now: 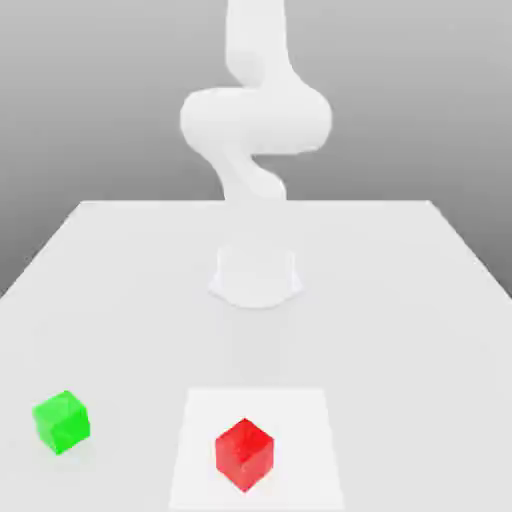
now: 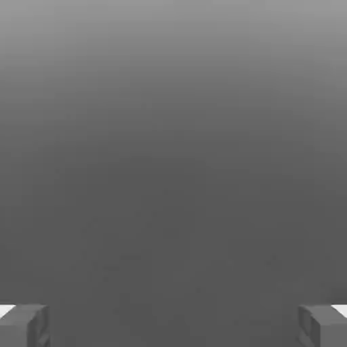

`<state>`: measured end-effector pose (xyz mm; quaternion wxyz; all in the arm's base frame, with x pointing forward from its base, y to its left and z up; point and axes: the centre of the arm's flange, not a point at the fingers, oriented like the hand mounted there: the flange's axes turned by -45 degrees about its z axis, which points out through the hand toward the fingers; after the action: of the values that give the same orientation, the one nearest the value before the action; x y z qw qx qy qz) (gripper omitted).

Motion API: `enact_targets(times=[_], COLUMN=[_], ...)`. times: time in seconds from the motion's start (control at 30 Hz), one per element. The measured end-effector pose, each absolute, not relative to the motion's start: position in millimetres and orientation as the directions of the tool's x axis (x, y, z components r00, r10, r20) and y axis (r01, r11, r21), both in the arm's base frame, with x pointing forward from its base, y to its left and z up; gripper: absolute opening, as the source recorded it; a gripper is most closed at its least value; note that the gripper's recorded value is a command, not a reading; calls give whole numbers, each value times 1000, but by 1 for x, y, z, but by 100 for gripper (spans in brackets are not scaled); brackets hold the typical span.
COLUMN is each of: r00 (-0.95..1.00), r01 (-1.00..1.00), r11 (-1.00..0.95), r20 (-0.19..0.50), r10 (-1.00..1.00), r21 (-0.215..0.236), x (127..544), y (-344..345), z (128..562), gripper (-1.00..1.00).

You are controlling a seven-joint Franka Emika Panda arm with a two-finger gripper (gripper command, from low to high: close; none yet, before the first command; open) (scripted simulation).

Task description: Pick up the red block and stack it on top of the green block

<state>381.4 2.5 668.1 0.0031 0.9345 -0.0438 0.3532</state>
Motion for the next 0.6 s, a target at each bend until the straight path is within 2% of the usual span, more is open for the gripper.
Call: enact_targets(times=[0.13,0.3,0.43,0.6], r00=[807,841,839,801], r01=[-205,-347,-454,-579], r11=[-978,-937,-890,-815], r20=[559,426,314,167], r10=[-193,-333,-444,-575], r21=[-41,-47,-44,-30], x=[429,465,477,472], y=[1,-6,-13,-19], z=[591,490,408,309], gripper=[0,0,0,0])
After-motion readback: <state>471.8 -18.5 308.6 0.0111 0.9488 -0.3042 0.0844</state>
